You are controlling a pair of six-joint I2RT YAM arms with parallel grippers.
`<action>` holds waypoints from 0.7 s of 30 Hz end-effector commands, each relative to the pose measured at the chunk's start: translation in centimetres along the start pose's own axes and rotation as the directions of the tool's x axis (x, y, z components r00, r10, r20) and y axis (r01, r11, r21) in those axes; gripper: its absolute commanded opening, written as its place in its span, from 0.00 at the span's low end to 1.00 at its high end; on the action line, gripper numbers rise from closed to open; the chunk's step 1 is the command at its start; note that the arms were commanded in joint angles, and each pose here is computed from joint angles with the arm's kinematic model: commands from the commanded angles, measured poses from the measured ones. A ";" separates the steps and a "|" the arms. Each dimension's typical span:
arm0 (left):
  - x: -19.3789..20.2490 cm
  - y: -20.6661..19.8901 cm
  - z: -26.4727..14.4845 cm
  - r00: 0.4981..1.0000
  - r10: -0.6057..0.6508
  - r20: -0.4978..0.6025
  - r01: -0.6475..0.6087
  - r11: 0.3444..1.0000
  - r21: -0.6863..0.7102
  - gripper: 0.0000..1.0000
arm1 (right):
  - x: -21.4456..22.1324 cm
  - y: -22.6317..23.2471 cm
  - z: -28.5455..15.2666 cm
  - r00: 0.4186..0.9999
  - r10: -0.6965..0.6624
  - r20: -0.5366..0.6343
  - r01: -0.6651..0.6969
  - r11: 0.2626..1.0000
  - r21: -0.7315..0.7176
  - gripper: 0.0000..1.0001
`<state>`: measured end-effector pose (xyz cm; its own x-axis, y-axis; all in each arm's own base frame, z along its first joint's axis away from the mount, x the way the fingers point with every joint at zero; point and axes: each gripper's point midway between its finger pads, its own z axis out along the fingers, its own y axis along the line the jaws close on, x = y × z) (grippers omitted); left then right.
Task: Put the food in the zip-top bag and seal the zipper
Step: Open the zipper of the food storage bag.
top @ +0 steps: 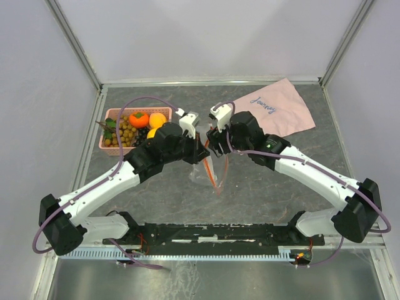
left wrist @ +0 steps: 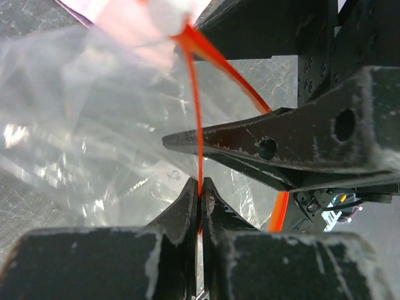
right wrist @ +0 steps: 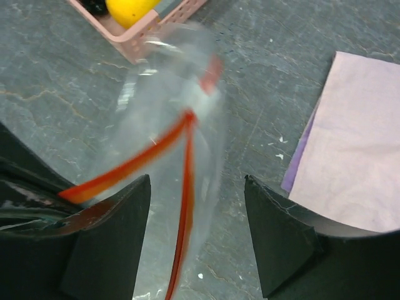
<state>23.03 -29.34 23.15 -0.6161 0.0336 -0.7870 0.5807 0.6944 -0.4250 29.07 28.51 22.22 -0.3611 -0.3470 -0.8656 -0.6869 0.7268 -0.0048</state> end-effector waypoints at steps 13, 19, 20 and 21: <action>-1.5 0.0 -0.9 0.996 0.078 0.040 -0.077 0.997 -0.028 0.03 | -2.2 -4.5 -1.8 0.998 0.012 0.055 -0.022 0.983 0.184 0.38; -1.3 1.5 -0.7 0.996 0.086 0.023 -0.083 0.991 -0.107 0.03 | -1.0 -6.6 -3.2 0.999 0.028 0.041 -0.039 0.951 0.307 0.06; -1.5 1.8 -0.7 0.996 0.083 0.029 -0.079 0.989 -0.125 0.03 | -1.0 -7.0 -3.5 0.998 0.044 0.047 -0.057 0.940 0.336 0.03; -1.6 2.0 -0.7 0.996 0.077 0.037 -0.071 0.988 -0.139 0.03 | -1.0 -7.3 -3.9 0.996 0.062 0.059 -0.079 0.931 0.355 0.02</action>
<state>23.50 -28.12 22.04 -0.6121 0.0638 -0.7882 0.5505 0.7499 -0.3668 31.31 24.28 22.67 -0.3825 -0.3452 -0.8571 -0.5417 0.8352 -0.0947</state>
